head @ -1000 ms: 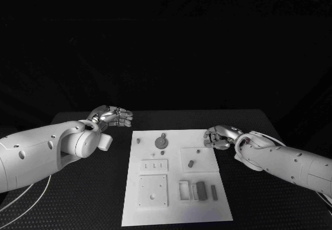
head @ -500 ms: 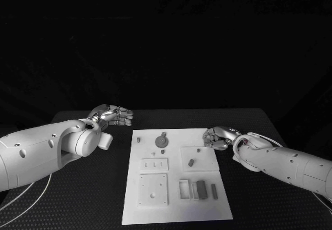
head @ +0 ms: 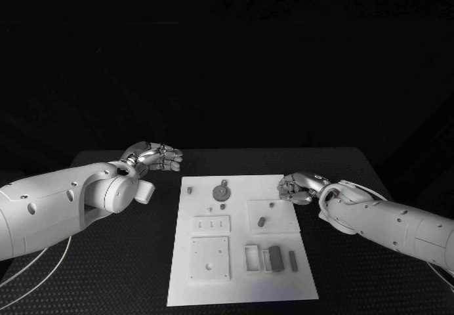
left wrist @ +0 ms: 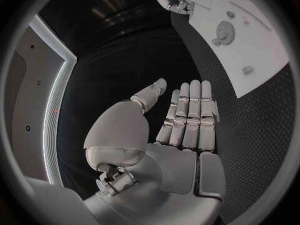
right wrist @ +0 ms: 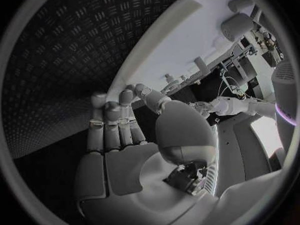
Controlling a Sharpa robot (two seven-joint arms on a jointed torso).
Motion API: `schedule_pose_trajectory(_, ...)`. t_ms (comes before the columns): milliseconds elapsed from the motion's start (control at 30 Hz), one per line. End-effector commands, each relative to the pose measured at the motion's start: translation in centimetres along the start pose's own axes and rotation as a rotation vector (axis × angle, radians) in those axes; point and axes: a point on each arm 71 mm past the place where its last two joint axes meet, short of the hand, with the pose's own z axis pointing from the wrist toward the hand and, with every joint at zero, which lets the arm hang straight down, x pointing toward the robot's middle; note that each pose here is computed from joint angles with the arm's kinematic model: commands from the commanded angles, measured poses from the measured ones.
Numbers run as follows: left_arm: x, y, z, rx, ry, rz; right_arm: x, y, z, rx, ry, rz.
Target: Assemble the parts on the task board
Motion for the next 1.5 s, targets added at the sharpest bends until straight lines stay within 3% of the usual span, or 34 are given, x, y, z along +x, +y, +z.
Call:
schedule_pose_trajectory(33, 0.22, -0.13, 0.01, 0.008, 0.017, 0.000, 0.26, -0.06, -0.12, -0.003, 0.004, -0.007)
schedule_pose_trajectory(1500, 0.21, 0.00, 0.05, 0.006, 0.017, 0.000, 0.09, 0.20, -0.09, -0.018, -0.035, -0.010)
